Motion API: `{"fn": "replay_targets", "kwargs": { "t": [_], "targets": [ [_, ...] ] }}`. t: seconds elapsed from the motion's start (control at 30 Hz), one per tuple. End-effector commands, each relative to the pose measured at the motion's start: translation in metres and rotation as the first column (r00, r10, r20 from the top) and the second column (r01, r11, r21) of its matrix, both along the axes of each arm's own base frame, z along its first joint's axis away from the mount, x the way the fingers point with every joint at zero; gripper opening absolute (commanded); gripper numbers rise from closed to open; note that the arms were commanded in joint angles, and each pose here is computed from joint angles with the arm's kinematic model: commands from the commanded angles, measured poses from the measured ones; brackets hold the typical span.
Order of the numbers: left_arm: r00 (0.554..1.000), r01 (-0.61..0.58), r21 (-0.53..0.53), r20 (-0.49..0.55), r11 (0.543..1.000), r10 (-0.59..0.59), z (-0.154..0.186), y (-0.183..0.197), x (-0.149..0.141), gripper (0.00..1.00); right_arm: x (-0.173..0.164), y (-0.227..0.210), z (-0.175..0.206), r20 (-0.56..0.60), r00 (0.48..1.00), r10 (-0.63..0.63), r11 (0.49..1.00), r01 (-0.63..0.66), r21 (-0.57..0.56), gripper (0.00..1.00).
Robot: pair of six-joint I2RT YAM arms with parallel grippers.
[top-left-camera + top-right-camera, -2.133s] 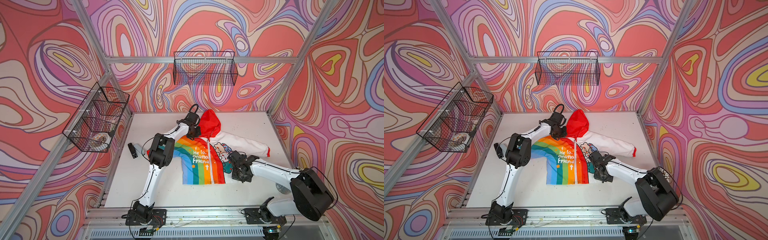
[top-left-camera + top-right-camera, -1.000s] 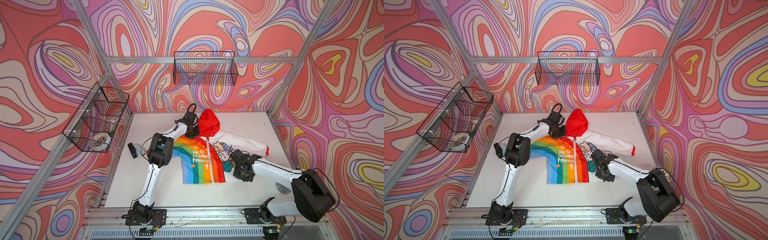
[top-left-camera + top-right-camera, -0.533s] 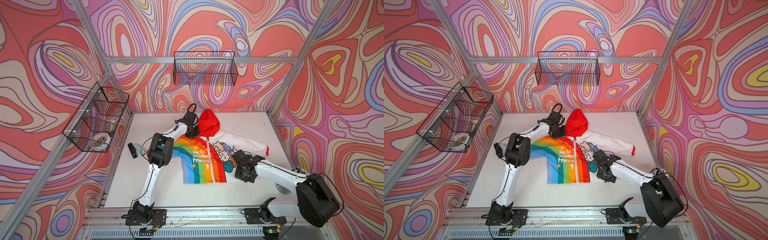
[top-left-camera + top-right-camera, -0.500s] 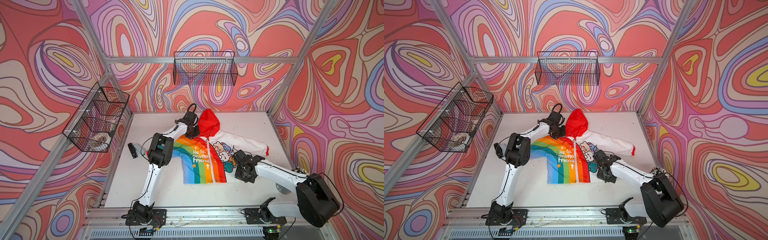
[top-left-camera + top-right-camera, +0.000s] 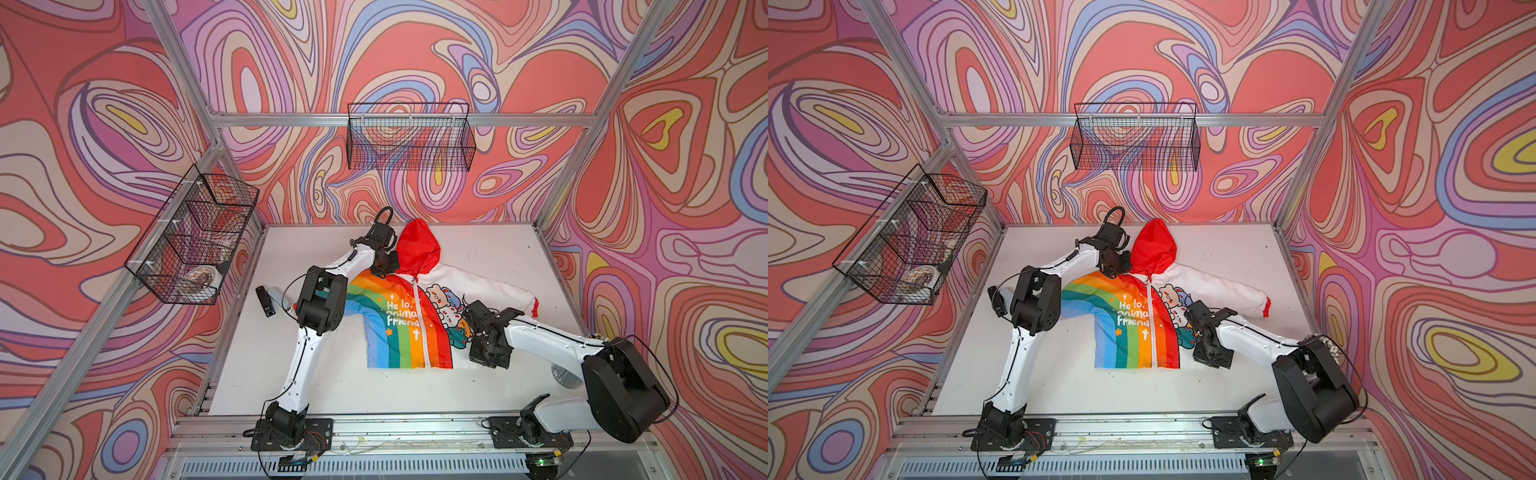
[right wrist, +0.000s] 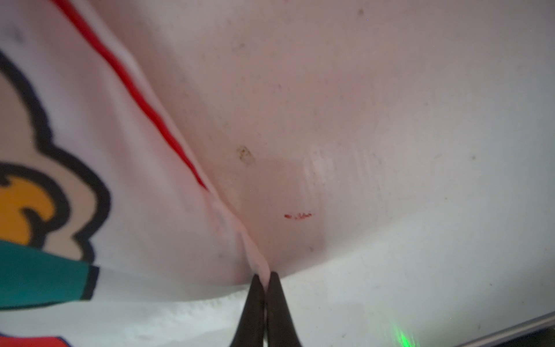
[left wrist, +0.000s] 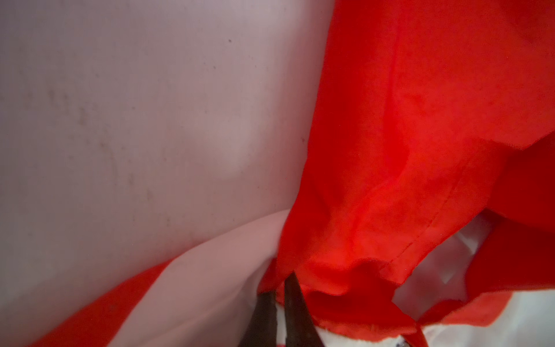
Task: Unzip the jacket
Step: Flatten out the jacket at the center of the board.
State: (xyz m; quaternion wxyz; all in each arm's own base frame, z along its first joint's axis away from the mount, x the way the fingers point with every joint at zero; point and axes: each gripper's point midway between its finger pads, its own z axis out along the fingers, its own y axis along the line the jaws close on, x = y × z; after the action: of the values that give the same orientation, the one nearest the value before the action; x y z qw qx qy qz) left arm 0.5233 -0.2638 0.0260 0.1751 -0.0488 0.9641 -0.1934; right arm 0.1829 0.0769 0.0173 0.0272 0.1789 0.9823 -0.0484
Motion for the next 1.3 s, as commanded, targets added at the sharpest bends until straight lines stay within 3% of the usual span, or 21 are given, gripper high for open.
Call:
{"fn": "replay_targets", "kwargs": {
  "t": [0.0, 0.1, 0.17, 0.27, 0.4, 0.5, 0.6, 0.67, 0.8, 1.0, 1.17, 1.27],
  "targets": [
    [0.986, -0.018, 0.111, -0.166, 0.994, 0.036, -0.058, 0.032, -0.026, 0.12, -0.016, -0.01, 0.004, -0.071, 0.997, 0.004, 0.999, -0.007, -0.048, 0.17],
    [0.991, 0.017, 0.006, -0.134, 1.0, -0.016, -0.034, 0.012, -0.021, 0.24, 0.0, -0.009, 0.022, 0.024, 1.0, 0.019, 0.999, -0.018, -0.036, 0.4],
    [0.994, 0.031, -0.06, -0.101, 0.998, -0.037, -0.01, 0.001, -0.016, 0.37, 0.014, -0.003, 0.039, 0.12, 0.992, 0.037, 0.999, -0.037, -0.001, 0.47],
    [0.998, 0.044, -0.118, -0.032, 0.992, -0.048, 0.033, -0.009, -0.007, 0.5, 0.035, -0.004, 0.068, 0.245, 0.968, 0.054, 0.999, -0.053, -0.009, 0.49],
    [0.997, 0.058, -0.12, 0.058, 0.991, -0.052, 0.086, -0.008, 0.001, 0.67, 0.064, -0.002, 0.098, 0.372, 0.926, 0.066, 0.998, -0.065, -0.015, 0.52],
    [0.992, 0.049, -0.078, 0.117, 0.996, -0.04, 0.114, 0.004, -0.001, 0.83, 0.093, 0.009, 0.112, 0.439, 0.896, 0.067, 0.994, -0.096, 0.046, 0.52],
    [0.986, 0.051, -0.067, 0.163, 0.996, -0.04, 0.133, 0.011, -0.01, 0.88, 0.132, 0.021, 0.112, 0.474, 0.879, 0.046, 0.983, -0.125, 0.136, 0.46],
    [0.983, 0.056, -0.072, 0.181, 0.996, -0.042, 0.142, 0.015, -0.021, 0.83, 0.157, 0.029, 0.108, 0.481, 0.876, 0.043, 0.974, -0.144, 0.174, 0.39],
    [0.968, 0.089, -0.081, 0.244, 0.993, -0.067, 0.157, 0.015, -0.061, 0.59, 0.208, 0.049, 0.099, 0.5, 0.865, 0.053, 0.954, -0.191, 0.229, 0.27],
    [0.958, 0.171, -0.056, 0.242, 0.984, -0.153, 0.138, 0.003, -0.142, 0.32, 0.273, 0.054, 0.06, 0.464, 0.885, 0.043, 0.956, -0.172, 0.239, 0.1],
    [0.945, 0.247, -0.022, 0.227, 0.969, -0.235, 0.119, -0.012, -0.191, 0.13, 0.307, 0.057, 0.036, 0.439, 0.897, 0.052, 0.954, -0.175, 0.244, 0.04],
    [0.945, 0.265, 0.004, 0.195, 0.964, -0.261, 0.102, -0.016, -0.208, 0.07, 0.318, 0.058, 0.019, 0.407, 0.911, 0.07, 0.957, -0.176, 0.229, 0.03]
  ]
}}
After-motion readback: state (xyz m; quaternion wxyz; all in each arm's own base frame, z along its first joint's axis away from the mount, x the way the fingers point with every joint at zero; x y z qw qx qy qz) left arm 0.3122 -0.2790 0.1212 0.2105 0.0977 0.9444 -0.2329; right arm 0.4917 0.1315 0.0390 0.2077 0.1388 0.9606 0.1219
